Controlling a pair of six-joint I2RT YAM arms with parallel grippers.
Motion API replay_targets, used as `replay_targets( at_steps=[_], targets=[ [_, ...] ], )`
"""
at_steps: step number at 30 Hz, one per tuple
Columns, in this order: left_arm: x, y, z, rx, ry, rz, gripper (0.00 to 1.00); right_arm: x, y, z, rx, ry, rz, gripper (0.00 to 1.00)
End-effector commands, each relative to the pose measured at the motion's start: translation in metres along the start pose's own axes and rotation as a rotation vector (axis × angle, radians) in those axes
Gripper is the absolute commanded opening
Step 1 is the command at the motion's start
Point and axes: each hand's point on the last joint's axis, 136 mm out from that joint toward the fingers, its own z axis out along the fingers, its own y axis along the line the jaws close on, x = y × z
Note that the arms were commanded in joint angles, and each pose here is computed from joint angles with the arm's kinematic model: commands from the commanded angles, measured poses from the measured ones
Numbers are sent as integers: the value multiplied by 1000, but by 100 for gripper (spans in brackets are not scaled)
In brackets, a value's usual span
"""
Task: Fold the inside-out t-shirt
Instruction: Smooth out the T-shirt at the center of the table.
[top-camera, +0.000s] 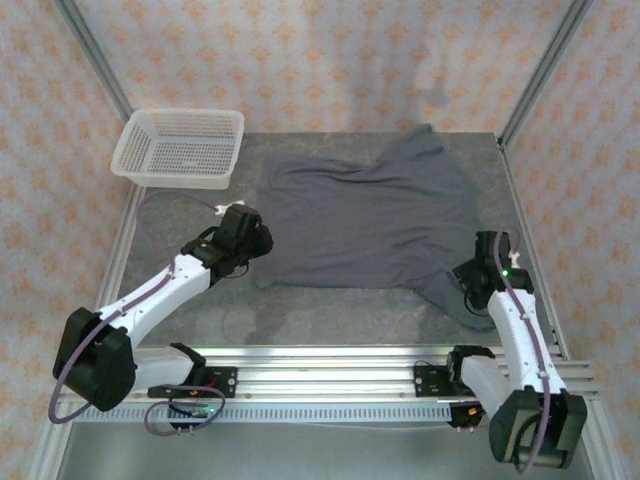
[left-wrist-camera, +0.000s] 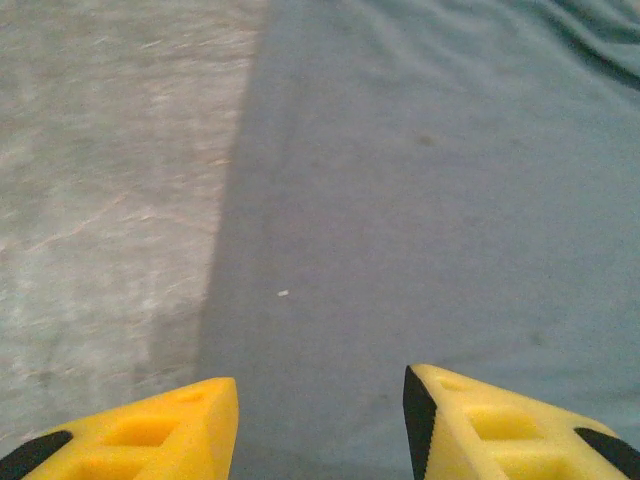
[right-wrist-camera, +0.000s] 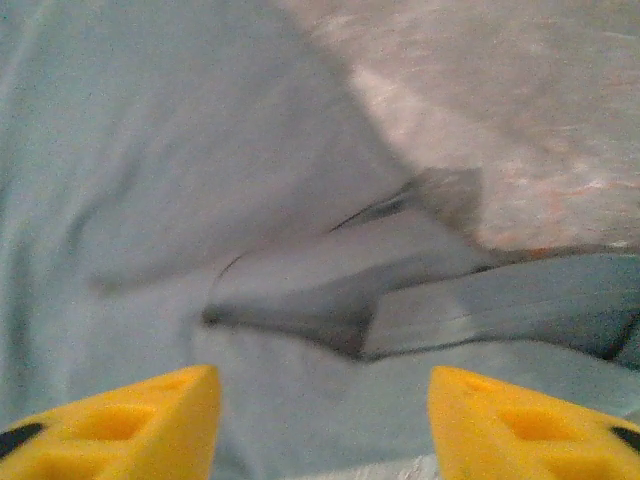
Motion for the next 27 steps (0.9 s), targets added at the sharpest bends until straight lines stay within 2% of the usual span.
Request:
replay_targets(
  at_steps=[1, 4, 6, 10, 12, 15, 18, 20, 22, 23, 25, 27],
  targets=[
    [16, 39, 1, -69, 27, -129, 48, 5, -12, 19, 24, 28, 55, 60],
    [24, 48, 6, -52, 53, -156, 49, 30, 1, 35, -44, 175, 7, 56],
    [24, 48, 7, -53, 64, -143, 49, 46, 10, 41, -86, 266, -31, 46],
    [19, 41, 7, -43, 83, -114, 49, 74, 24, 40, -145, 390, -133, 38],
    [17, 39, 7, -41, 81, -111, 49, 88, 26, 38, -148, 444, -175, 28],
    [15, 39, 5, -42, 72, -115, 49, 114, 17, 34, -141, 516, -204, 17],
    [15, 42, 3, -47, 59, -121, 49, 136, -1, 30, -111, 562, -234, 11],
    [15, 44, 1, -52, 53, -123, 49, 142, -13, 24, -86, 574, -244, 12],
    [15, 45, -1, -54, 45, -125, 49, 134, -12, 9, -98, 535, -254, 21],
    [15, 46, -1, -53, 42, -127, 49, 121, -4, 1, -125, 468, -262, 27],
    [14, 45, -1, -45, 35, -134, 49, 84, 11, -13, -152, 283, -260, 37],
    [14, 39, 0, -16, 44, -134, 49, 42, 19, -22, -109, 82, -257, 44]
  ],
)
